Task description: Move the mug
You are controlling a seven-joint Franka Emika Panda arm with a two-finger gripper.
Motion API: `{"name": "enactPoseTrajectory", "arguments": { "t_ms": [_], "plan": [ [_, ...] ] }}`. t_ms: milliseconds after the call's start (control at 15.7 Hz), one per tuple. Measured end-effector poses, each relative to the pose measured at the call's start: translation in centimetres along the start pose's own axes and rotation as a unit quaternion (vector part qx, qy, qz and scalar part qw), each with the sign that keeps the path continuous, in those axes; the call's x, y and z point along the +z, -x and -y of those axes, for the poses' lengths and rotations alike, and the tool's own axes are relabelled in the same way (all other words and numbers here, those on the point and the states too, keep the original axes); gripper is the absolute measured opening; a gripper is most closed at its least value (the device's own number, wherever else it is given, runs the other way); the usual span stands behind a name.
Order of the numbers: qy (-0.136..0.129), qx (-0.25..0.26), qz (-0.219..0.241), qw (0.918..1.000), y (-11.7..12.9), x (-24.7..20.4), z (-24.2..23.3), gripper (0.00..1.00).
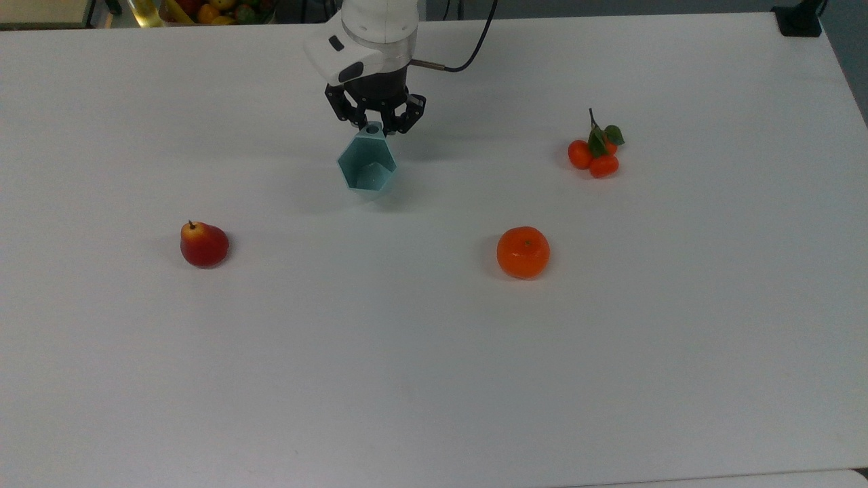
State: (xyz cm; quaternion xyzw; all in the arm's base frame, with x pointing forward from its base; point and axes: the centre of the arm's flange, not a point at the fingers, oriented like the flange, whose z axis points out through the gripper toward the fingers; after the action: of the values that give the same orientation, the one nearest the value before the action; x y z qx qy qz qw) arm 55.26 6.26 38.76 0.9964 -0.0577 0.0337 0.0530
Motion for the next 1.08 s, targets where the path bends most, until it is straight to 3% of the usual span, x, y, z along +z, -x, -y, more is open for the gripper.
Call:
{"name": "enactPoseTrajectory", "arguments": {
  "t_ms": [318,445,826,1080],
  "plan": [
    [0.005,0.003,0.016,0.9999,0.5,0.8,-0.4,0.31],
    [0.007,0.003,0.022,0.9997,0.6,0.8,-0.4,0.42],
    [0.019,-0.006,0.043,0.9989,-0.2,-1.9,-0.5,1.00],
    [0.012,-0.006,0.003,0.9999,-3.2,-8.8,-0.3,1.00]
  ]
}}
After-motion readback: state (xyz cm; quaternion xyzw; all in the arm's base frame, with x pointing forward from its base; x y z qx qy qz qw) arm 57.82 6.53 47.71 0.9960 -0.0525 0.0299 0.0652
